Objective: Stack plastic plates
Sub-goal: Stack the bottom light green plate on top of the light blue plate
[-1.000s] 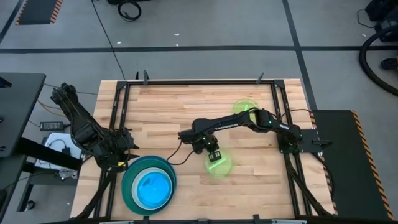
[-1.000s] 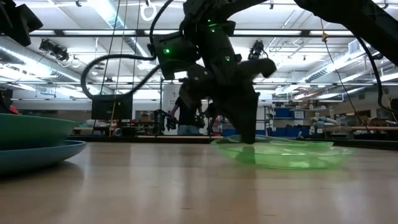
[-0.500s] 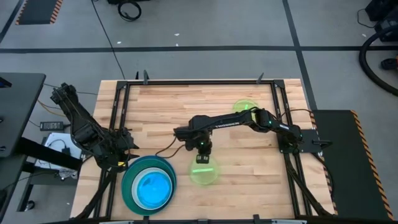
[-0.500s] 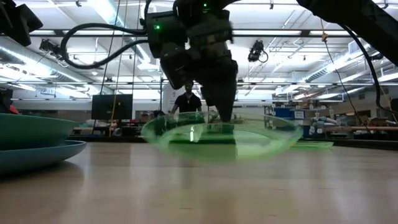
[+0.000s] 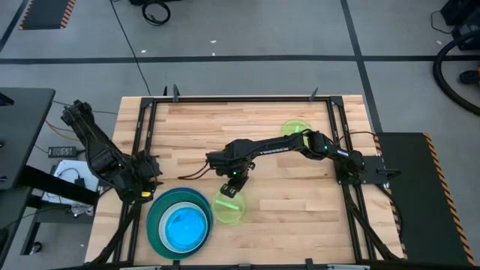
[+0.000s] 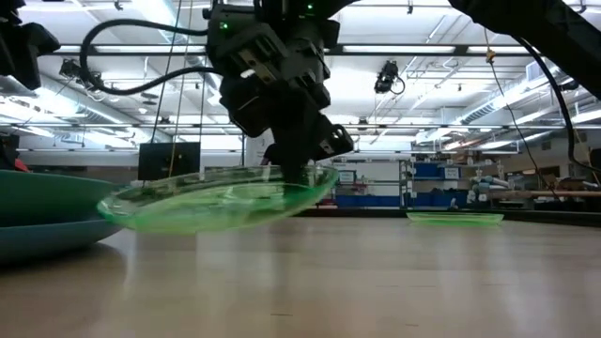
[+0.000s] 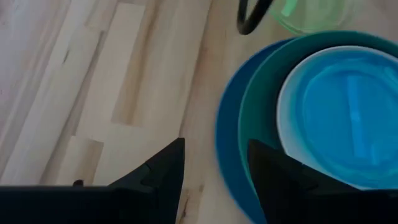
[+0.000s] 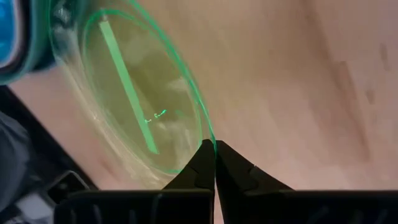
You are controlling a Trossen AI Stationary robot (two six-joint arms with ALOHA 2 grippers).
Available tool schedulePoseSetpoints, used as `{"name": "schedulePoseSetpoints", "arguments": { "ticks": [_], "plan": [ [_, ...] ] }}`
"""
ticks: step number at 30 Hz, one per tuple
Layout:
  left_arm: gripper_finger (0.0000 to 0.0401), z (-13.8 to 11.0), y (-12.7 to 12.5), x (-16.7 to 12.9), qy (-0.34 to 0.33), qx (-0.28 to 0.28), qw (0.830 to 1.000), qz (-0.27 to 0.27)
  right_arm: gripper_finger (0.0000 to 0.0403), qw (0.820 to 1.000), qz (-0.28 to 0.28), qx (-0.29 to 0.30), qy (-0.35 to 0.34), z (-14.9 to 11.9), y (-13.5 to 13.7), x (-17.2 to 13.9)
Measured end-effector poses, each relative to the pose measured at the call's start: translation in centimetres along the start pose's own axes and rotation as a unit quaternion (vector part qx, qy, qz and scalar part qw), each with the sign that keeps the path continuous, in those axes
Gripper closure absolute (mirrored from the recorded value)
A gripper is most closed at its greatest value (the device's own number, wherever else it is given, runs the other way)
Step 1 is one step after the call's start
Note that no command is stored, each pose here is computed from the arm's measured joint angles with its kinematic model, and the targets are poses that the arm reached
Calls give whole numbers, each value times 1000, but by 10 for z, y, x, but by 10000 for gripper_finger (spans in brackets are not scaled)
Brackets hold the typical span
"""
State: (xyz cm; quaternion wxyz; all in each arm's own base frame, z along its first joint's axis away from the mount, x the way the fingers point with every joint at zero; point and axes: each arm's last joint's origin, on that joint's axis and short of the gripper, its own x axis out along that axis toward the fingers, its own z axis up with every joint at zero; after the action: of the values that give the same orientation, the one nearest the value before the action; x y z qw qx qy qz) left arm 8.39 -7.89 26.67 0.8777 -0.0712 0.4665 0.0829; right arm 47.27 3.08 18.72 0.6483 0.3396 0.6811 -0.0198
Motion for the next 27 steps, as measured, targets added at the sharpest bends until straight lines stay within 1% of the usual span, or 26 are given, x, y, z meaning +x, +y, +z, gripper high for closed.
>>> {"name": "schedulePoseSetpoints", "arguments": {
  "ticks": [3,8,12,15,21,27],
  "plan": [
    [220,0,0,0,1,0,1000,1,395,1000,19,11,-4,0,5,-2],
    [220,0,0,0,1,0,1000,1,395,1000,16,5,-10,-4,15,-17],
    [220,0,0,0,1,0,1000,1,395,999,19,-1,-37,-5,25,-37],
    [220,0,0,0,-8,-2,1000,4,395,997,28,5,-65,-3,31,-45],
    [220,2,1,0,-26,1,1000,15,395,991,58,38,-110,1,46,-41],
    [220,1,2,0,-21,8,999,23,395,986,73,31,-149,-4,67,-34]
  ]
}}
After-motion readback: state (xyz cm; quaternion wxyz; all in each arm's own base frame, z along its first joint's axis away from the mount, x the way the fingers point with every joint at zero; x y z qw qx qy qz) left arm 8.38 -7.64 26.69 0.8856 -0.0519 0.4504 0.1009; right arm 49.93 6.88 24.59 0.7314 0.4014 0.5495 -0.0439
